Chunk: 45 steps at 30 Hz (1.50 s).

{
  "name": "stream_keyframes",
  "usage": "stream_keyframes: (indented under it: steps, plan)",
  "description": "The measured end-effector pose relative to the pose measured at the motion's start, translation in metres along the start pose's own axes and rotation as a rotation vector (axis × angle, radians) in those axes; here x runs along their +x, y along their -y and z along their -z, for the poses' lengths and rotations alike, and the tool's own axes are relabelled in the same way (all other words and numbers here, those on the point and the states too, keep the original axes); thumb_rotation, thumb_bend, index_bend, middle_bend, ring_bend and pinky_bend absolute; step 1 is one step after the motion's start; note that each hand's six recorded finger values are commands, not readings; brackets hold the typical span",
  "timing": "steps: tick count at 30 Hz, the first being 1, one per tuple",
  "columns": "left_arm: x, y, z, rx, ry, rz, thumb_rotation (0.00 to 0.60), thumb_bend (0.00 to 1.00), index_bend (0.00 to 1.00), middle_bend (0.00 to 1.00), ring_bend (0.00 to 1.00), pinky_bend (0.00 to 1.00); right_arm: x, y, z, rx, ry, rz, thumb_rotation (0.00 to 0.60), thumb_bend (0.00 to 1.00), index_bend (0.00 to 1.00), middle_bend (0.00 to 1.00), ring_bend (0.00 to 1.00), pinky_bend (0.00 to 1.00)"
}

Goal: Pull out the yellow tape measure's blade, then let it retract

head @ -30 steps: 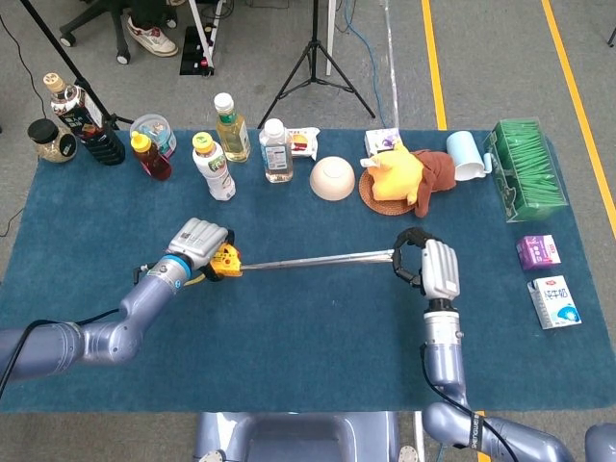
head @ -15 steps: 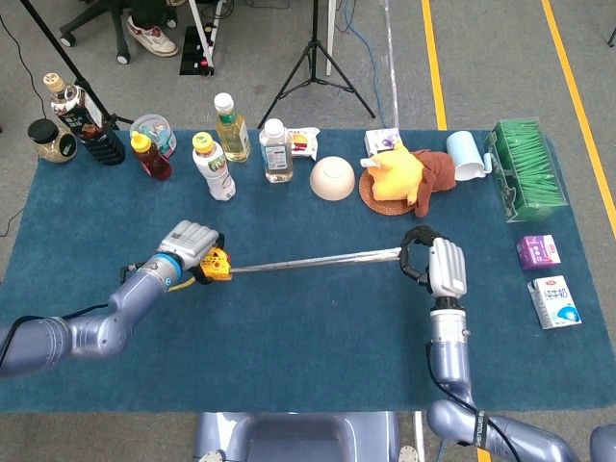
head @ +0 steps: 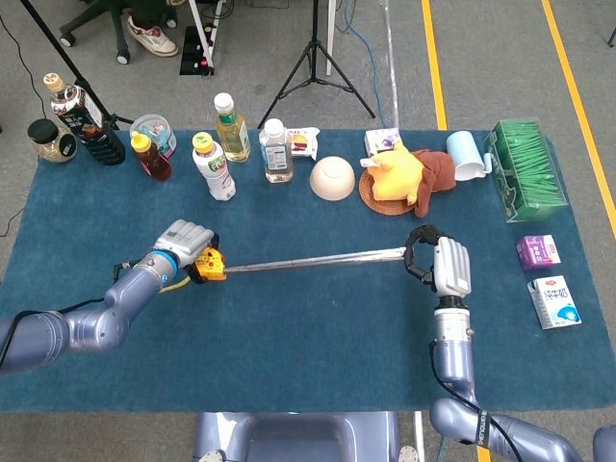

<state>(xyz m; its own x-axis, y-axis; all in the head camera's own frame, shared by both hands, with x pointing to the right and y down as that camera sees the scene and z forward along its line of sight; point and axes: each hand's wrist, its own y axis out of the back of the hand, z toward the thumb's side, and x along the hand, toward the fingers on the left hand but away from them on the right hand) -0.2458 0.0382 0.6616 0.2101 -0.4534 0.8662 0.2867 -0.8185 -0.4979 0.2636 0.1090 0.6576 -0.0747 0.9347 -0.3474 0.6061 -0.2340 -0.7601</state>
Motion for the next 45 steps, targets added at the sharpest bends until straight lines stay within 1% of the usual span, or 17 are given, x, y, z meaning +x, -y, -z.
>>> stream_keyframes:
  steps: [9, 18, 31, 36, 45]
  plan:
    - [0.001, -0.003, -0.006, -0.008, 0.016, -0.006, 0.587, 0.33, 0.63, 0.48, 0.42, 0.48, 0.001, 0.002, -0.002, -0.003, -0.004, -0.004, 0.546, 0.63, 0.57, 0.4, 0.42, 0.35]
    - [0.004, -0.016, -0.03, -0.032, 0.055, -0.038, 0.587, 0.33, 0.63, 0.48, 0.42, 0.48, 0.003, 0.011, -0.021, -0.027, -0.041, -0.022, 0.548, 0.64, 0.57, 0.4, 0.42, 0.35]
    - [0.006, -0.032, -0.066, -0.07, 0.103, -0.082, 0.587, 0.33, 0.63, 0.48, 0.42, 0.48, 0.014, 0.038, -0.06, -0.056, -0.11, -0.075, 0.546, 0.63, 0.57, 0.4, 0.42, 0.35]
    - [0.007, -0.038, -0.076, -0.088, 0.112, -0.1, 0.585, 0.33, 0.63, 0.48, 0.42, 0.48, 0.018, 0.048, -0.072, -0.061, -0.13, -0.095, 0.548, 0.62, 0.57, 0.4, 0.42, 0.35]
    - [0.009, -0.045, -0.096, -0.134, 0.124, -0.114, 0.586, 0.33, 0.63, 0.48, 0.42, 0.48, 0.024, 0.065, -0.089, -0.064, -0.159, -0.134, 0.551, 0.6, 0.56, 0.39, 0.4, 0.34]
